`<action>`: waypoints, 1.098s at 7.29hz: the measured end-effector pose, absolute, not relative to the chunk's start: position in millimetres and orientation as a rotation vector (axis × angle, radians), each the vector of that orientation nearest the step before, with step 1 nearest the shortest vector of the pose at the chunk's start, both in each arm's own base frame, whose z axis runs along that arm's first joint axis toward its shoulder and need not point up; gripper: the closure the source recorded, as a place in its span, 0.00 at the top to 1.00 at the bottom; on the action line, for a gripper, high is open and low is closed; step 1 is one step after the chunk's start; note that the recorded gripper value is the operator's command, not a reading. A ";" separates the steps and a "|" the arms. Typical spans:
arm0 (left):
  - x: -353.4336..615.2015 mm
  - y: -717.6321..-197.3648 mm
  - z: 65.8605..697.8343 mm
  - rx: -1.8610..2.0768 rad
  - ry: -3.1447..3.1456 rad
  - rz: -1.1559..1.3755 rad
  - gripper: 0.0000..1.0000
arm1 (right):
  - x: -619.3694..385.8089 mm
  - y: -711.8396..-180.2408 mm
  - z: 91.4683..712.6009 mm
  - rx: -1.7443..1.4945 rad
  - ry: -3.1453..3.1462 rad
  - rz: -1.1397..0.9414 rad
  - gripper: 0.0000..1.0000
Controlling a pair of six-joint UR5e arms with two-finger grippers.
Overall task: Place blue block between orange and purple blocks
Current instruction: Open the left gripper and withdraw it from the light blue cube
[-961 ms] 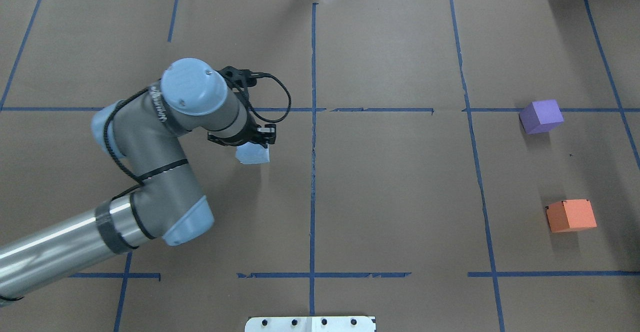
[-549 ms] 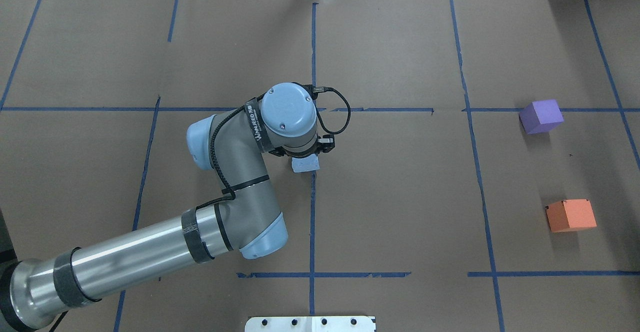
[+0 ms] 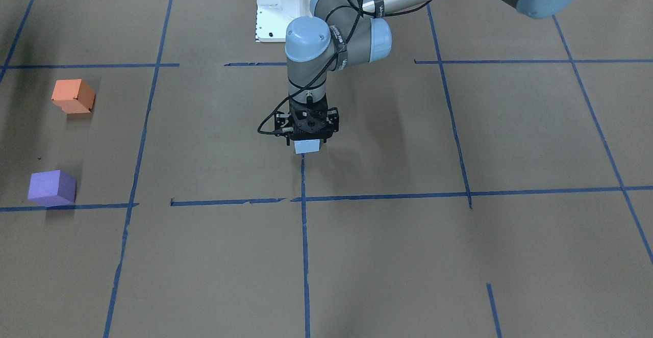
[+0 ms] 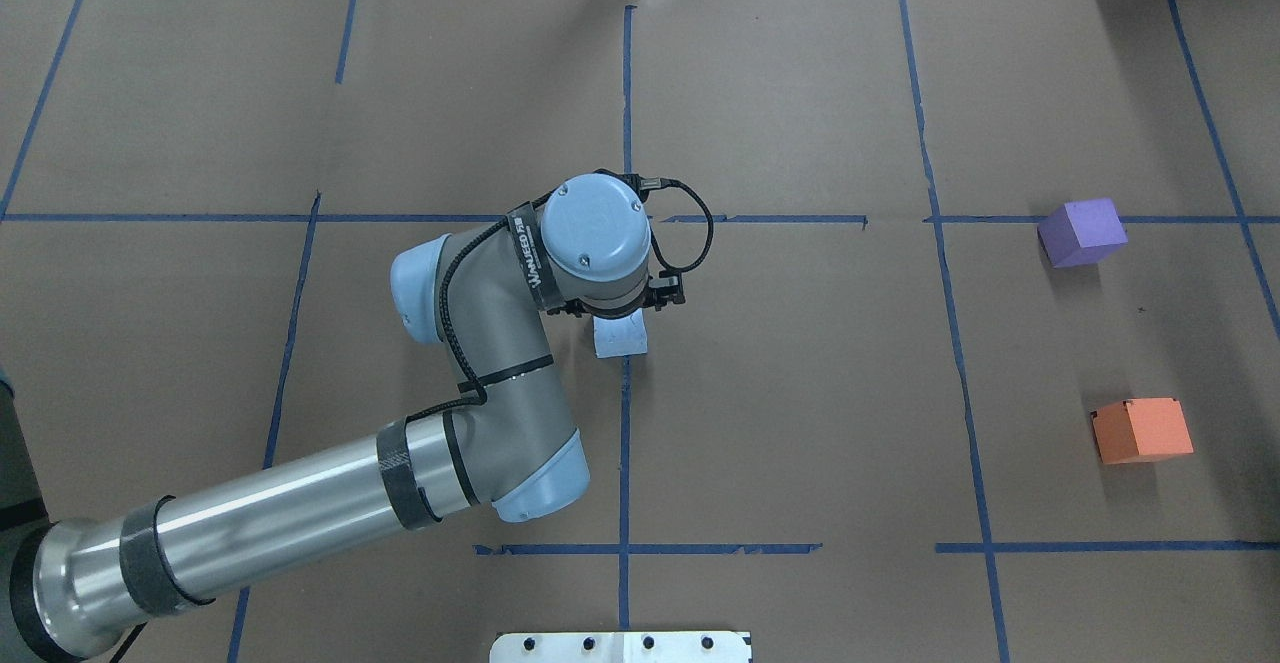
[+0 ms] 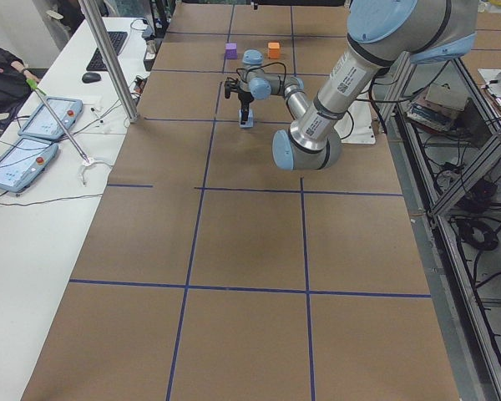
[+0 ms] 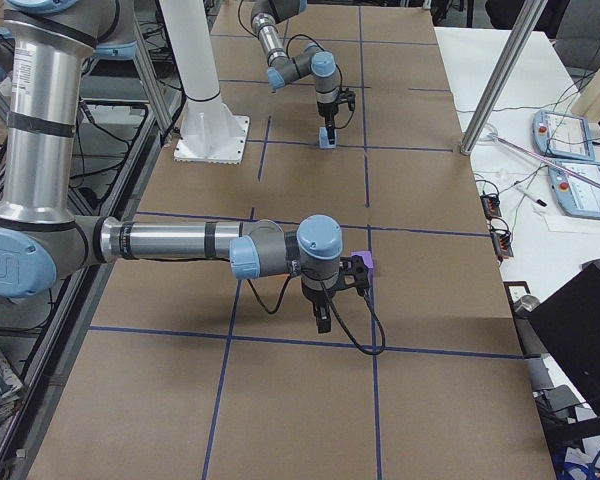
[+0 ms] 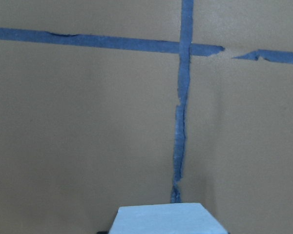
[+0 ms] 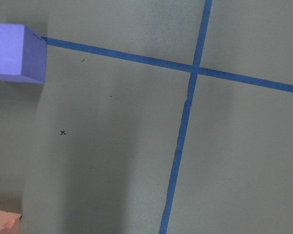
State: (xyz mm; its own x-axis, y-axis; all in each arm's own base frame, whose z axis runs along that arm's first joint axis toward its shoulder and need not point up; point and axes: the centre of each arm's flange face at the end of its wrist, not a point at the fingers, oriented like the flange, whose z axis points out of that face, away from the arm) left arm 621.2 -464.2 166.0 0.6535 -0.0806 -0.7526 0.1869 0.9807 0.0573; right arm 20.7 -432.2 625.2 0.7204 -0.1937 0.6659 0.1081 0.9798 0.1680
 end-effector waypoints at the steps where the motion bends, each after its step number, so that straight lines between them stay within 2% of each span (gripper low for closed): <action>1: 581.1 -483.9 153.3 0.122 0.851 -0.143 1.00 | 20.5 -434.2 621.9 0.128 -0.749 -0.170 1.00; 2: 525.4 -499.8 155.0 0.114 0.848 -0.107 1.00 | 20.2 -435.5 618.3 0.135 -0.751 -0.173 1.00; 4: 408.0 -513.0 212.4 0.145 0.829 0.003 1.00 | 16.5 -449.1 601.6 0.166 -0.771 -0.189 1.00; 8: 140.9 -537.1 422.5 0.147 0.744 0.205 1.00 | -35.2 -510.9 514.4 0.229 -0.893 -0.226 1.00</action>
State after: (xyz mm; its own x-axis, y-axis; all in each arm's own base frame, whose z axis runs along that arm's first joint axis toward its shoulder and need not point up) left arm 140.9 -537.1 422.5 0.7173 0.2364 -0.6554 -0.1322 0.9698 0.2050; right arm -35.2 -510.9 514.4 0.6069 -0.2885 0.7405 0.0988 0.9519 0.2899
